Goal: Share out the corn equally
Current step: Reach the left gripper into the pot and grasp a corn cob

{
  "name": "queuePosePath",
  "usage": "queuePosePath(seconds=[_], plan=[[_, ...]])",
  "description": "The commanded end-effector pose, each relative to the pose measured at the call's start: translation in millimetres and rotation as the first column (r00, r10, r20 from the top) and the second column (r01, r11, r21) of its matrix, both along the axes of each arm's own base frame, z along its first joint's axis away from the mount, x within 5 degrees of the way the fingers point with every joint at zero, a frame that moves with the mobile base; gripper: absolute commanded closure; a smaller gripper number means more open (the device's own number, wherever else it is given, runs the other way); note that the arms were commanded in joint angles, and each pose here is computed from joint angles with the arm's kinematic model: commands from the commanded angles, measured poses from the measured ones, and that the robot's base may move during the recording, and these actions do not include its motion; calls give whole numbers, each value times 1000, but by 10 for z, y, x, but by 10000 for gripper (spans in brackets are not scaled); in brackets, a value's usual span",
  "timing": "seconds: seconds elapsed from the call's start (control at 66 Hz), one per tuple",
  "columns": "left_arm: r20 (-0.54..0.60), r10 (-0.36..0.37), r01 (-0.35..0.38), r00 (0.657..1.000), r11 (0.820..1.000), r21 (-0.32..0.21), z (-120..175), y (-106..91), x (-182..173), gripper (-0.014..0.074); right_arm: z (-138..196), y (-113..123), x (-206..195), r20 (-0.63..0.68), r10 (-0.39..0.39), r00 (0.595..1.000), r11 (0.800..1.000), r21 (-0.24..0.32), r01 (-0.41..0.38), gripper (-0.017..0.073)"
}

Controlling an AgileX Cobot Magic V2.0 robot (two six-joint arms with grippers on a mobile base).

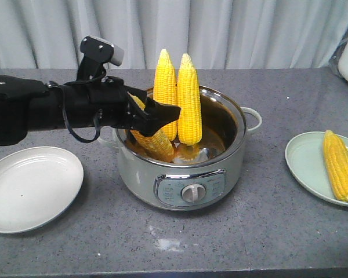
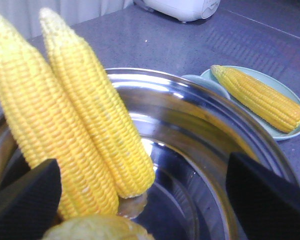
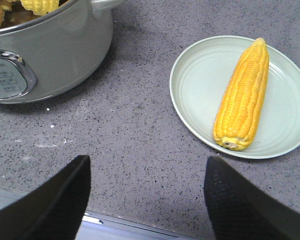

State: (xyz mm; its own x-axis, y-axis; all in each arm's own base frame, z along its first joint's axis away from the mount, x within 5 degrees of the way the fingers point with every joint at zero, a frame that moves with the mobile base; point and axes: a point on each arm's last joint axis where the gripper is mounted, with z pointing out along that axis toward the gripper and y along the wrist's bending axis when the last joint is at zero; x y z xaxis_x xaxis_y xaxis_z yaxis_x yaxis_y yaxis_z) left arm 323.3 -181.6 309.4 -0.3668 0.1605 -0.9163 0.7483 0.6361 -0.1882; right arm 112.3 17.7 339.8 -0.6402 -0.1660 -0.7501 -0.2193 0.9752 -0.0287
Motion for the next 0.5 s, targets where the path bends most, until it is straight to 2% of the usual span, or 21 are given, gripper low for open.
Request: queuePosePath(seconds=[0.0,0.152,0.273,0.485], plan=[[62,-23,27,998,998,-62,249,-129,-31,-34,112,-1,28,78,-6,997,1000,9,5,102],[58,-44,47,997,998,-51,194,-278,22,-31,112,-1,28,78,-6,997,1000,9,5,102],[51,-17,18,999,999,-27,101,-295,84,-27,113,-1,28,79,-6,997,1000,9,5,102],[39,-36,37,999,999,-11,12,-319,106,5,112,-1,28,78,-6,997,1000,9,5,102]])
